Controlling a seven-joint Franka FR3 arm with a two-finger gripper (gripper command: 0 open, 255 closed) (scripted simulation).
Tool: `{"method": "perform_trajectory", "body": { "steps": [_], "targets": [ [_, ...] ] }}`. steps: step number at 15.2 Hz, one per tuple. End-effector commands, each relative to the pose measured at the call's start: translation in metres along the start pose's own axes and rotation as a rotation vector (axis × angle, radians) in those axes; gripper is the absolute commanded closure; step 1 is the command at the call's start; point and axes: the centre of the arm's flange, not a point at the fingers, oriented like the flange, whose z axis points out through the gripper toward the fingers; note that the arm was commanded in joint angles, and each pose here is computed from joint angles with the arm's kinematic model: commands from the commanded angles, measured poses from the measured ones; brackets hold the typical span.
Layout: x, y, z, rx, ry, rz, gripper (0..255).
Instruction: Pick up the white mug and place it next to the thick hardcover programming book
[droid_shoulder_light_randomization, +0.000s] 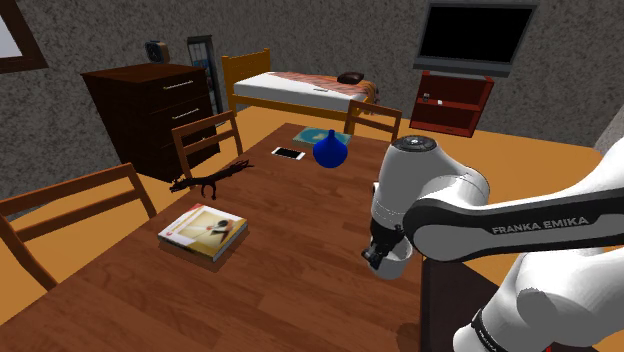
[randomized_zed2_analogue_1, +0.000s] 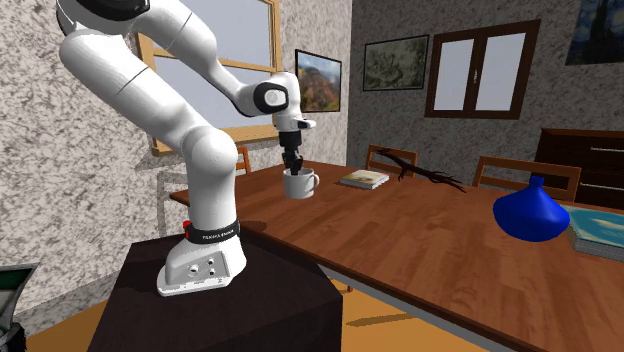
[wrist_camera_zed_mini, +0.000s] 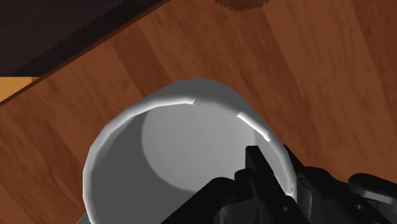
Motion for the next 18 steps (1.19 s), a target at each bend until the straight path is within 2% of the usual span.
{"method": "perform_trajectory", "body": {
  "steps": [1,7,18],
  "targets": [
    [0.0,0.001,-0.011,0.0,-0.001,0.0,255],
    [0.001,0.002,-0.04,0.0,-0.001,0.0,255],
    [0.137,-0.05,-0.037,0.0,-0.001,0.0,255]
  ]
}}
